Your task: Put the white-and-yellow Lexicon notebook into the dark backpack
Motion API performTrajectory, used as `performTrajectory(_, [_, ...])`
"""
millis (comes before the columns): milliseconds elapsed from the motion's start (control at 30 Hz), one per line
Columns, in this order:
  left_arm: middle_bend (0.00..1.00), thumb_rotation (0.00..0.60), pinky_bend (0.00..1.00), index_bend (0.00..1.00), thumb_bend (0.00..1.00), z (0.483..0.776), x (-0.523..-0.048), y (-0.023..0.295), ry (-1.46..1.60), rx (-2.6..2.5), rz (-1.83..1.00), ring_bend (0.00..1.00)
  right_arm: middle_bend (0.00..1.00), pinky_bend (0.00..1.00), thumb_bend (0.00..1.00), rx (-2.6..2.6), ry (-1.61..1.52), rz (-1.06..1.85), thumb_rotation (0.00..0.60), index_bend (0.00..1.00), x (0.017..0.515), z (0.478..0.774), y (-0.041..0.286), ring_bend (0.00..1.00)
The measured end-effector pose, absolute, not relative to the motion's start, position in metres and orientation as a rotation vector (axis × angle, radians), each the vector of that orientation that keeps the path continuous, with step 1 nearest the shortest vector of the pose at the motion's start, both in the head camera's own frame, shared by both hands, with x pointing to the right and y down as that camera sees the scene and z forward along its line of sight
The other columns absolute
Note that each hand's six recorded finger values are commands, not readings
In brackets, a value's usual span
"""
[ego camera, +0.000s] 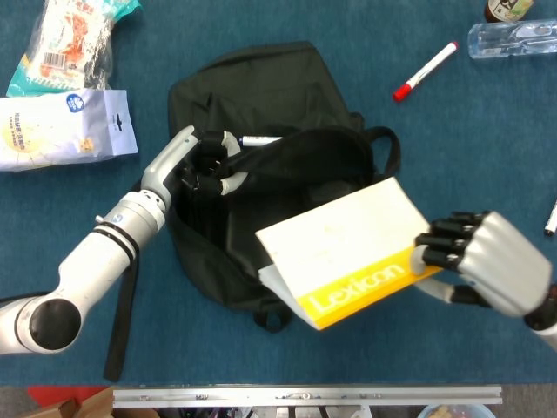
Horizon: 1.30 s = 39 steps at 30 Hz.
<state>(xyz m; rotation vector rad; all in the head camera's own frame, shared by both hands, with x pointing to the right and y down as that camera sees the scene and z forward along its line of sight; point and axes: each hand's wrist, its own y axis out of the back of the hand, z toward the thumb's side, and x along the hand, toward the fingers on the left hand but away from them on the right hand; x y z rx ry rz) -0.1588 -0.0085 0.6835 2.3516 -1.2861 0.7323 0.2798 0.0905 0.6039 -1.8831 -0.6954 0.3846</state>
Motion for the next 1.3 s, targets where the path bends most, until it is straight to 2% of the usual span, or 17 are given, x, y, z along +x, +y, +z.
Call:
performTrajectory(767, [0.73, 0.6, 0.6, 0.68, 0.39, 0.675, -0.177, -0.013, -1.297, 2.315, 0.735, 0.67, 0.71, 0.76, 0.49, -1.929, -0.491, 0.427, 0.6, 0.79, 0.209, 0.696, 0.065, 0.61])
performTrajectory(1300, [0.73, 0.6, 0.6, 0.68, 0.39, 0.667, -0.185, -0.009, -1.284, 2.334, 0.749, 0.67, 0.72, 0.77, 0.48, -1.554, -0.465, 0.54, 0.6, 0.79, 0.199, 0.709, 0.049, 0.63])
